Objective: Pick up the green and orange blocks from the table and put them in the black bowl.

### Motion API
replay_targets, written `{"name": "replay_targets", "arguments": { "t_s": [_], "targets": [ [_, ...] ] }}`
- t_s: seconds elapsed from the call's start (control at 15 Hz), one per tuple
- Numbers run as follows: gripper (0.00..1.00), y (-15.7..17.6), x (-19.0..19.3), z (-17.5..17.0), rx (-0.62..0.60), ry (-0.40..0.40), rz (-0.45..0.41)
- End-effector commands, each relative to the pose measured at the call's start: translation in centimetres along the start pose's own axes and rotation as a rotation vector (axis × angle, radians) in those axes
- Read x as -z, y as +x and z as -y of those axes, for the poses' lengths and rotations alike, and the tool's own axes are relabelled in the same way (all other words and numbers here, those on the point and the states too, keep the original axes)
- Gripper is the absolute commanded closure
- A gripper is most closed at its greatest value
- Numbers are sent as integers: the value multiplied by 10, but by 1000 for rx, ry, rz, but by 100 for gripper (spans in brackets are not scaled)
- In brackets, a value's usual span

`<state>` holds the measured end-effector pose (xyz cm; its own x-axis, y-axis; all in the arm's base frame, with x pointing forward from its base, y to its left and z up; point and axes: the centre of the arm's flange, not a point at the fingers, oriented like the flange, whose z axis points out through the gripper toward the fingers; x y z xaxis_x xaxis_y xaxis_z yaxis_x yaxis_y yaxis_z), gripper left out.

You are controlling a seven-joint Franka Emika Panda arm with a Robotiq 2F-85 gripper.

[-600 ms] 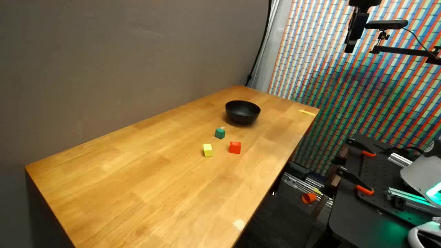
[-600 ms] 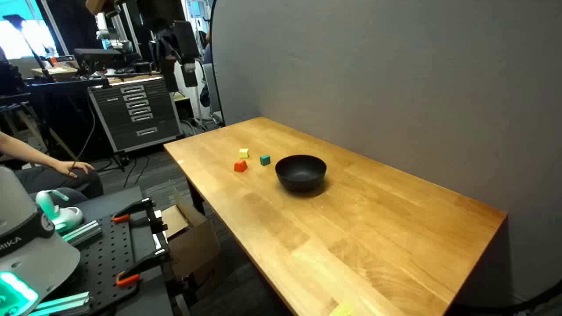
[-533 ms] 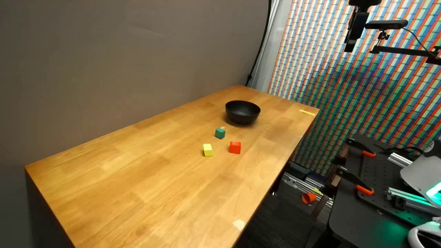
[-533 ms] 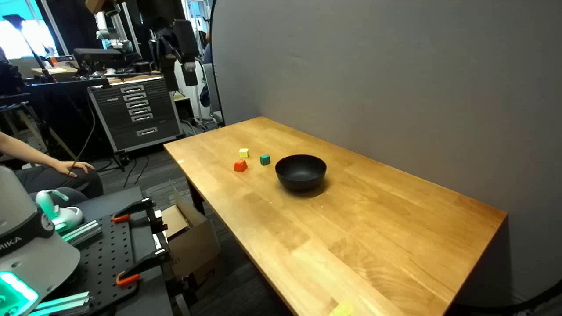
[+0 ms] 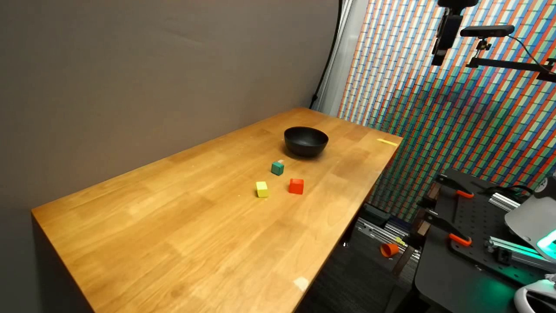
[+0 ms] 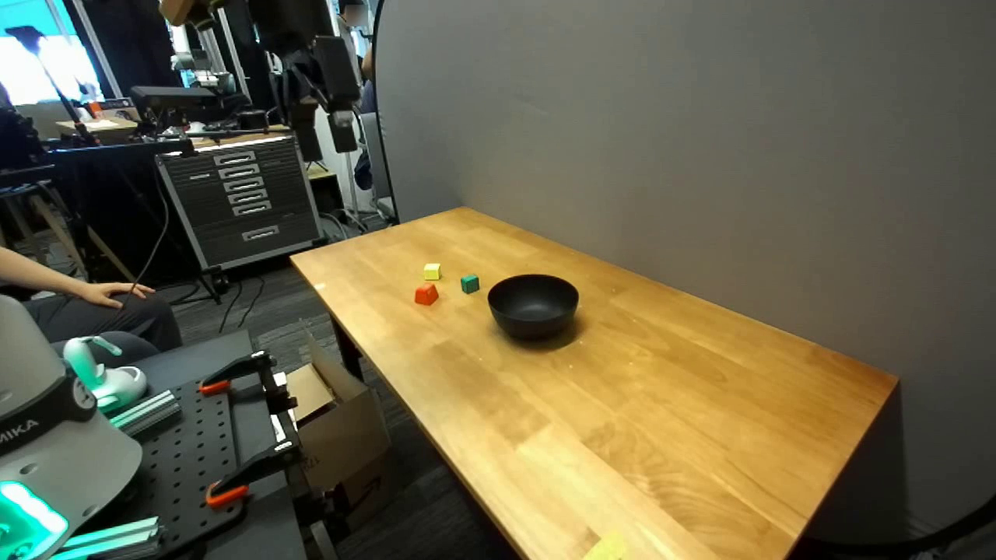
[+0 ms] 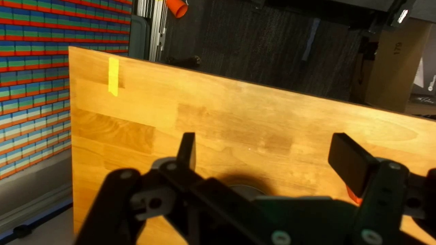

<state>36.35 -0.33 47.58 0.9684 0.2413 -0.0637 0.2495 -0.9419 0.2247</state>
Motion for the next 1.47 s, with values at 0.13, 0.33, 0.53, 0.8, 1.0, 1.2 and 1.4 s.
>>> {"name": "replay_targets", "arguments": {
  "t_s": [0.13,0.33,0.53,0.8,1.0,1.2,1.4],
  "targets": [
    [0,103,-54,16,90,99,8],
    [0,148,-99,51,182,198,56],
    [0,189,-140,94,276,316,109],
    [0,240,-188,165,405,372,169],
    [0,280,-220,218,470,366,196],
    [0,304,-244,260,547,349,206],
    [0,313,-255,286,586,360,230]
  ]
}}
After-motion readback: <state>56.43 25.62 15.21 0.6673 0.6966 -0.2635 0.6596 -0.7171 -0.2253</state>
